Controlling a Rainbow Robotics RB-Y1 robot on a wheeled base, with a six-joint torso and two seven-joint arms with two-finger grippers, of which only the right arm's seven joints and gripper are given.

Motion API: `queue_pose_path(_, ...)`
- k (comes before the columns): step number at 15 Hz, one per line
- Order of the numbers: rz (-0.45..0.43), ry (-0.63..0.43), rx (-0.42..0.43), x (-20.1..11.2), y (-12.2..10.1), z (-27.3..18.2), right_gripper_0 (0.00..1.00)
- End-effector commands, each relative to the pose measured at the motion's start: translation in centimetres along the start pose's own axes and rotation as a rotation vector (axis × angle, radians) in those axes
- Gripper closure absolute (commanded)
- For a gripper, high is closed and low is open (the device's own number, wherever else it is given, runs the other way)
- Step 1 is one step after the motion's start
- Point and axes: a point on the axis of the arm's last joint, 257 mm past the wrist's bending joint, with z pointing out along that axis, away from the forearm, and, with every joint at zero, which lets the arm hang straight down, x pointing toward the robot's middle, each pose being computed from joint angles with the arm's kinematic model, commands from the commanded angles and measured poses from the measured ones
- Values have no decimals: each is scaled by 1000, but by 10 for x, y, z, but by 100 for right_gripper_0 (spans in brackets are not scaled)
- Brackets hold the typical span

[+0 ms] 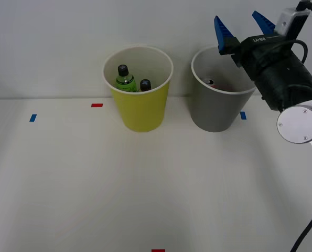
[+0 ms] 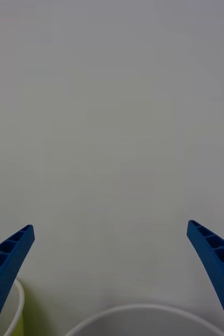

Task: Put cans in the gray bin, plastic bottles in the light green bin

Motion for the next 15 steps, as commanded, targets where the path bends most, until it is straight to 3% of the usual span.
queue_pose_path(1, 8, -2, -7, -1, 4, -34, 0)
queue_pose_path(8, 35, -62, 91, -6, -8, -132, 0)
queue_pose_path(15, -68, -41, 231, 8, -6, -228, 0)
